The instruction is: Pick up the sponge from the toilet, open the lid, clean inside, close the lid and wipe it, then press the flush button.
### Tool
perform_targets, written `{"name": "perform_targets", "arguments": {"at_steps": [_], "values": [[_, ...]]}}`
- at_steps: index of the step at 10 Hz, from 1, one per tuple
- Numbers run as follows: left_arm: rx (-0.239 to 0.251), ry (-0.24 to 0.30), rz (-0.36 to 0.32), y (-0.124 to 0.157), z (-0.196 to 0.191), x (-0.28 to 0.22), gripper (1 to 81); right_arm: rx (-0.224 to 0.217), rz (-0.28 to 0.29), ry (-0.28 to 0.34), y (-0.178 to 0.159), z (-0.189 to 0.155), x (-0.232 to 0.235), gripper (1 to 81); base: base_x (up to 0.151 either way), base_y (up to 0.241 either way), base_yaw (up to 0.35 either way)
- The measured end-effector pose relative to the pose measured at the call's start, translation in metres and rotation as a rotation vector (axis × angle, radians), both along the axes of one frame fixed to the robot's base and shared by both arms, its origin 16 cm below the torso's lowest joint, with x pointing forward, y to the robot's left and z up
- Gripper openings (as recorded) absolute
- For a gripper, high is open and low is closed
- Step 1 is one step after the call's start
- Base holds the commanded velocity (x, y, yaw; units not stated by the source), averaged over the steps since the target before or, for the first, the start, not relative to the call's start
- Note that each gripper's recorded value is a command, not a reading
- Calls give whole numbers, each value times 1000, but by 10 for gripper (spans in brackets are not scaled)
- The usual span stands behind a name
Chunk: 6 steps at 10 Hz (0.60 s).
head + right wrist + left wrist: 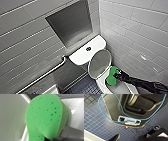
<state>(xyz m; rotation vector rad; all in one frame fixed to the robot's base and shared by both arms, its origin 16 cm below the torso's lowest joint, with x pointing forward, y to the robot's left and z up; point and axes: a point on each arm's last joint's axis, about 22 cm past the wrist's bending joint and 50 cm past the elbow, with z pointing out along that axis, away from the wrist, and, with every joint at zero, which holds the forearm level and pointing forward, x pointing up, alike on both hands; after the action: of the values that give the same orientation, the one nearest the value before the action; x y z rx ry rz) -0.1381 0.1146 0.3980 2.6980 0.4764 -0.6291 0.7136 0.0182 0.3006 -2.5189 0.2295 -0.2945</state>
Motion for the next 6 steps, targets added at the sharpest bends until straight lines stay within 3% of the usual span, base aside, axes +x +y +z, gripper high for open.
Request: {"name": "perform_targets", "arguments": {"at_steps": [1, 4, 6], "values": [[-1, 3, 1, -1, 1, -2, 811, -45, -17, 0, -11, -8, 3, 10, 0, 0, 0], [-2, 3, 1, -2, 1, -2, 811, -121, -51, -1, -40, -21, 4, 10, 0, 0, 0], [-3, 3, 1, -2, 1, -2, 811, -145, -62, -3, -63, -26, 6, 10, 0, 0, 0]]}}
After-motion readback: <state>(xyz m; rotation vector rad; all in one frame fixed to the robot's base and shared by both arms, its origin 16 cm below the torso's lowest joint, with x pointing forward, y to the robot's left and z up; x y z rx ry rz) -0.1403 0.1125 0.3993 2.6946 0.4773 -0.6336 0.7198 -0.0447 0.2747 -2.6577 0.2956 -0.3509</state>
